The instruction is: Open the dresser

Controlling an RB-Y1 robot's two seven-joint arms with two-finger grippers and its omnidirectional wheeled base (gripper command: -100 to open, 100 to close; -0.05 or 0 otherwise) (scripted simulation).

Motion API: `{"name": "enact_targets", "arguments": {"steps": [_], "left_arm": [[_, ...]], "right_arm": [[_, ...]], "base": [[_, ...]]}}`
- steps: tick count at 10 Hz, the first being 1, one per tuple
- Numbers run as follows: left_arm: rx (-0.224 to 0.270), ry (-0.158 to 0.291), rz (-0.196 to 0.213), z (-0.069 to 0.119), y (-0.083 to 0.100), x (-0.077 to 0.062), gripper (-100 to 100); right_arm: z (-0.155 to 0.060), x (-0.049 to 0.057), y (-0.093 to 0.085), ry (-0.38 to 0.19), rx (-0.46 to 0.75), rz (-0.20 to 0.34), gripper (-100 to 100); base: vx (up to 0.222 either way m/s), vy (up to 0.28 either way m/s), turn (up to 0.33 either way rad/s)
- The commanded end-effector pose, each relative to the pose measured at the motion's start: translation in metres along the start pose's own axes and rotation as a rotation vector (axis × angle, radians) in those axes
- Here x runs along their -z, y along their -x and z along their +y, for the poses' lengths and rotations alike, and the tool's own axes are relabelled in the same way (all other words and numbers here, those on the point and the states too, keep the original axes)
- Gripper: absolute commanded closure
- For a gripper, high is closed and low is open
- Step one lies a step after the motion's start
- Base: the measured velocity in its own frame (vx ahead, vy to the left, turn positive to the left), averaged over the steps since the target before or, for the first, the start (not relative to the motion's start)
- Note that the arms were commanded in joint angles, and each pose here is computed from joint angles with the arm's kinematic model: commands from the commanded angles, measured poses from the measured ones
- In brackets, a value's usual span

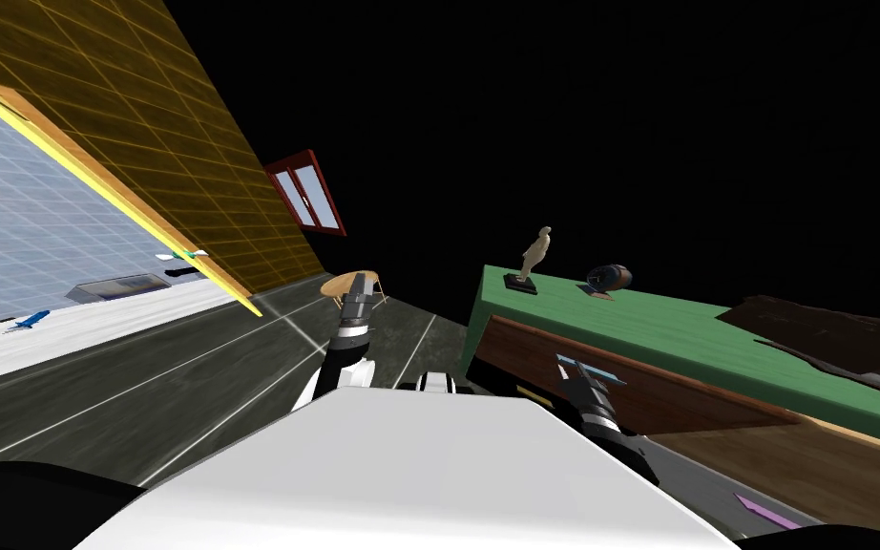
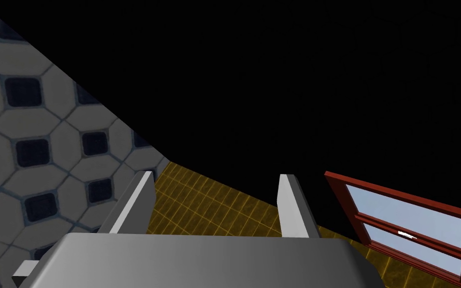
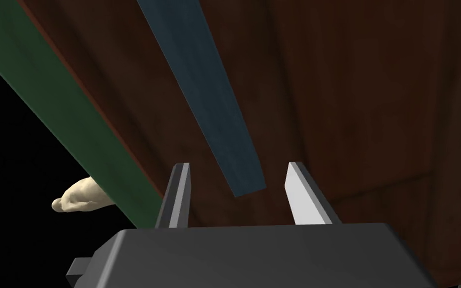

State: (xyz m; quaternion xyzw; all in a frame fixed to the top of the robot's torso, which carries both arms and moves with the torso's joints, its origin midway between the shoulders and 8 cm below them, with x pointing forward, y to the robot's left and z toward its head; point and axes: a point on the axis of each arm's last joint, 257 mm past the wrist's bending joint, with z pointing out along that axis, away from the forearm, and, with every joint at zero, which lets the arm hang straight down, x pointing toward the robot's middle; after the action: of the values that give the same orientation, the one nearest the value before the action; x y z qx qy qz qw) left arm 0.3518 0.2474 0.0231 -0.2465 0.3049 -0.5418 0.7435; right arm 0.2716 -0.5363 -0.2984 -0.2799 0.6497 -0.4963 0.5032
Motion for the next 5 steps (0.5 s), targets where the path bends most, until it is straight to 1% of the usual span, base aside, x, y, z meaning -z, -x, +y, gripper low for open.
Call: {"name": "enact_targets", "arguments": {"steps": [1, 2, 3, 4, 5], "left_arm": [[0.000, 0.000, 0.000, 0.0000, 0.0000, -0.0001, 0], [0.000, 0.000, 0.000, 0.0000, -0.0001, -0.0001, 0], [0.000, 0.000, 0.000, 0.0000, -0.0001, -0.0001, 0], [0.000, 0.000, 0.000, 0.0000, -0.0001, -0.0001, 0], [0.000, 0.000, 0.000, 0.0000, 0.0000, 0.0000, 0]], "right_arm": [[-0.0009, 0.0055, 0.0048, 0.007, 0.000, -0.017, 100], [-0.0012, 0.0074, 0.0064, 0.010, 0.000, -0.023, 100], [-0.0007, 0.0062, 0.0059, 0.008, 0.000, -0.019, 100], [-0.0018, 0.0007, 0.0059, 0.015, -0.020, -0.016, -100], [-0.0022, -0.0008, 0.0060, 0.017, -0.025, -0.016, -100]], "base": [[-0.193, 0.065, -0.107], [-0.187, 0.088, -0.073], [-0.084, 0.045, -0.019], [0.051, -0.045, 0.093], [0.105, -0.083, 0.079]]}}
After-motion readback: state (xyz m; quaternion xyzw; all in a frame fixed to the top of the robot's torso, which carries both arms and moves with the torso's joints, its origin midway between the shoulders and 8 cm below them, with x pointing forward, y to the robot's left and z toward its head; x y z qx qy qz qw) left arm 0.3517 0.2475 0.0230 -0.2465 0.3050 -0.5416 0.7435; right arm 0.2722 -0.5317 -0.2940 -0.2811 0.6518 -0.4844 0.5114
